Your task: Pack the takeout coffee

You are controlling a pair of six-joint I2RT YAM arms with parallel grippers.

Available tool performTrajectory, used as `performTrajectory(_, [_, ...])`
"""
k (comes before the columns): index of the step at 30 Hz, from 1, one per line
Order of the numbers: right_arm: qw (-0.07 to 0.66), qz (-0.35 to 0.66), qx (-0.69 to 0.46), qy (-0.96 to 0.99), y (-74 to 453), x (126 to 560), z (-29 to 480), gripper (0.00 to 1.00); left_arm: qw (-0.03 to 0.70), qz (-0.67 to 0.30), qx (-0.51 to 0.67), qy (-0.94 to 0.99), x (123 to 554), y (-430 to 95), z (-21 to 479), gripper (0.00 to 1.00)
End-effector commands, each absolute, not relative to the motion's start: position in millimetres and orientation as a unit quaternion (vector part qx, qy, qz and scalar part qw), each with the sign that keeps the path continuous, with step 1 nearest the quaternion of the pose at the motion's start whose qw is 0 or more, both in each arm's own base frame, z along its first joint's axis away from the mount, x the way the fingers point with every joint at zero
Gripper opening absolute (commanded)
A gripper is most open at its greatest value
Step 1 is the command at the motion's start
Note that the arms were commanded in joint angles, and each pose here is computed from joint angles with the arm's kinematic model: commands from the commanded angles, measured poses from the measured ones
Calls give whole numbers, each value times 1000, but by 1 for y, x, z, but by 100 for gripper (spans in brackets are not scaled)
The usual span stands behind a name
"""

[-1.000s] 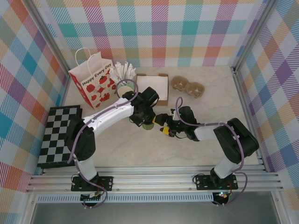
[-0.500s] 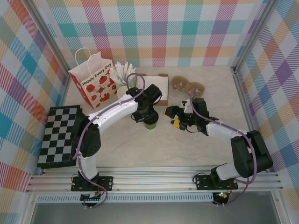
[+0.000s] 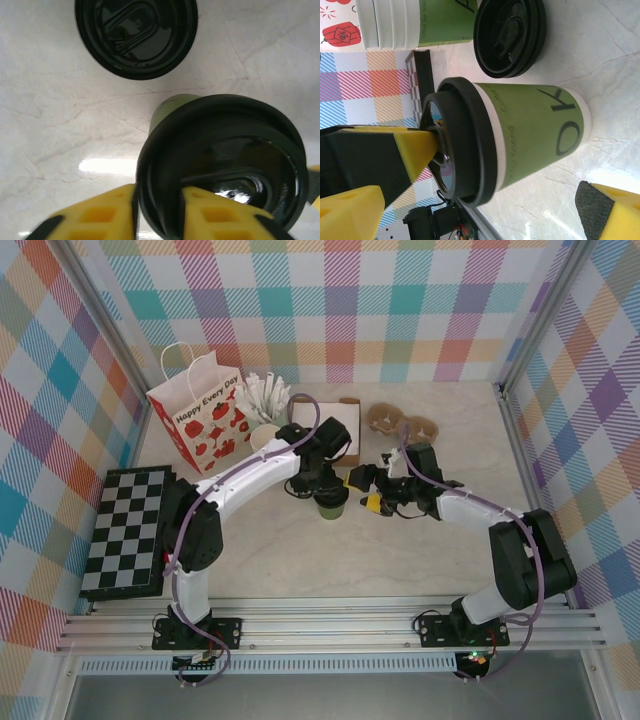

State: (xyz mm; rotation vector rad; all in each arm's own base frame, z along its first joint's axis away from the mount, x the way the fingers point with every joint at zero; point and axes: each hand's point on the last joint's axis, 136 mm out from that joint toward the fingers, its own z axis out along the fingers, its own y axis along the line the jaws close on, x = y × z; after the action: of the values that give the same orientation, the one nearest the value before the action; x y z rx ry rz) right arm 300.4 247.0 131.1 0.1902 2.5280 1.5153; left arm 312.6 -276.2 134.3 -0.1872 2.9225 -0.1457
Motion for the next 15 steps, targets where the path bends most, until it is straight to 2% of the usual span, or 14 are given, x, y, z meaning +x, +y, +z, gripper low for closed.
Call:
performTrajectory(1, [88,510,37,855,251,301,138,100,95,-41,-34,994,309,-275,143,44])
performTrajectory(3, [91,505,37,857,251,303,138,100,106,-46,-29,993,311,-276,152,58])
performTrajectory(6, [104,487,28,867,248,307,139,100,121,-64,-24,990,314,-278,167,73])
performTrajectory(10, [123,459,-2,880,244,311,138,100,136,-80,-30,987,318,-274,183,84])
performTrajectory(14, [127,434,-35,891,242,313,137,100,197,-76,-75,975,324,-246,206,100])
performTrajectory(15, [127,431,-41,893,242,313,137,100,213,-69,-95,970,325,-235,210,100])
